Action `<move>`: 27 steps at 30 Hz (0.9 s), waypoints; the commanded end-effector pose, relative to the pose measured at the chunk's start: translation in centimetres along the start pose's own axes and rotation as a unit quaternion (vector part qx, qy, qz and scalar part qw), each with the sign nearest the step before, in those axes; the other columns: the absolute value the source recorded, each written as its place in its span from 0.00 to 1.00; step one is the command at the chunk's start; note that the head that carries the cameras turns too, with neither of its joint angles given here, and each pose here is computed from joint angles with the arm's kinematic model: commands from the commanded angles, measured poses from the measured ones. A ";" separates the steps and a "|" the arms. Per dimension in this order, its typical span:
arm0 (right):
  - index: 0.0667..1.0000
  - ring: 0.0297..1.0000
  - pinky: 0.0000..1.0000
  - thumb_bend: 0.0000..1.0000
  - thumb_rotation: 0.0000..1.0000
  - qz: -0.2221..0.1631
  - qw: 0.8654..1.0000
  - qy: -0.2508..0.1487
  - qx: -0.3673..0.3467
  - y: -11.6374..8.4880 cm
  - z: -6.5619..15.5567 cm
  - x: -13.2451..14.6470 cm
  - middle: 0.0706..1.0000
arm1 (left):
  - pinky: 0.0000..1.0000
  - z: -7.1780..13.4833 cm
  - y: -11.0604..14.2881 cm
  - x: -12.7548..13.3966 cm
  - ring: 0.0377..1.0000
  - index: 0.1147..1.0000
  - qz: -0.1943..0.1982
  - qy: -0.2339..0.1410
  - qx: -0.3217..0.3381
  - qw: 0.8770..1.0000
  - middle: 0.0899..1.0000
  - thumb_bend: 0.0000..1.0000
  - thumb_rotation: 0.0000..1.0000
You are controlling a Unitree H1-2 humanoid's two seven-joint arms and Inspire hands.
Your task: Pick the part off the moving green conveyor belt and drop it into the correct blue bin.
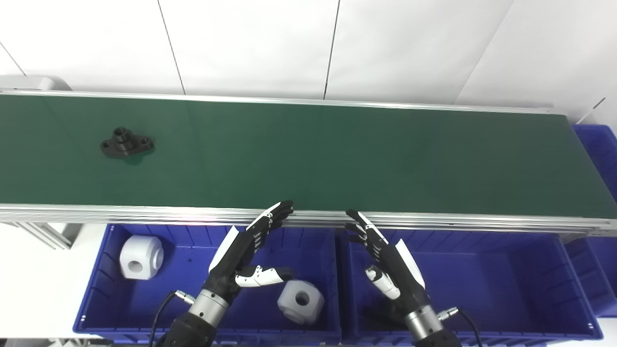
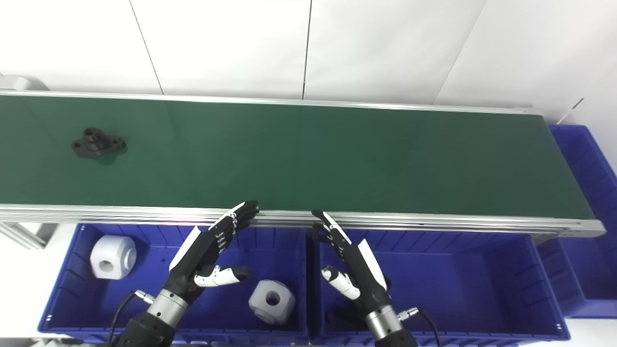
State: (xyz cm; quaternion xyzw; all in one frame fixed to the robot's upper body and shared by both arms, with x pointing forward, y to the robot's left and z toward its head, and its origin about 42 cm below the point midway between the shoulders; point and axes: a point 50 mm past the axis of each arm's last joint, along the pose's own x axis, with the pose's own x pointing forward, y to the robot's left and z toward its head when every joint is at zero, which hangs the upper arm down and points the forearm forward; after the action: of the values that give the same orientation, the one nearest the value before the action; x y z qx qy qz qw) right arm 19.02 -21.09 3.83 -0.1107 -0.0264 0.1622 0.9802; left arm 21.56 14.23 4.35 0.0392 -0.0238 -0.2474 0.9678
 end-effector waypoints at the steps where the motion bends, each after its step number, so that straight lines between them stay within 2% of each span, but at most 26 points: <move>1: 0.93 0.90 0.85 0.91 1.00 -0.005 0.999 -0.037 -0.003 -0.5 0.6 0.2 0.96 | 0.92 0.8 -0.3 0.8 0.92 0.88 0.002 -0.038 0.006 0.999 0.90 0.91 0.59; 12: 0.94 0.92 0.85 0.92 1.00 0.001 1.000 0.000 0.005 -1.3 -1.6 -1.2 0.97 | 0.93 -1.2 -2.0 0.6 0.93 0.87 -0.004 -0.027 0.005 1.000 0.90 0.92 0.58; 21: 0.93 0.91 0.84 0.94 1.00 0.005 1.000 0.012 0.008 -1.7 -2.3 -1.1 0.97 | 0.93 -1.5 -2.4 0.9 0.92 0.87 -0.004 -0.024 -0.001 1.000 0.91 0.94 0.57; 27: 0.94 0.91 0.84 0.93 1.00 0.005 1.000 0.012 0.009 -1.6 -2.3 -1.1 0.97 | 0.92 -1.4 -2.4 0.8 0.92 0.87 -0.004 -0.026 0.001 1.000 0.91 0.93 0.57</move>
State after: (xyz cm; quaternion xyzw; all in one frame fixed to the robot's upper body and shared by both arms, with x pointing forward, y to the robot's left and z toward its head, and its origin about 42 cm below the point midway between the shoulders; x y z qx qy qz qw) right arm 18.12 -23.30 0.98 -0.1101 0.0277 0.1701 0.9789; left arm 20.43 12.49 1.40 0.0400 -0.0080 -0.2545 0.9662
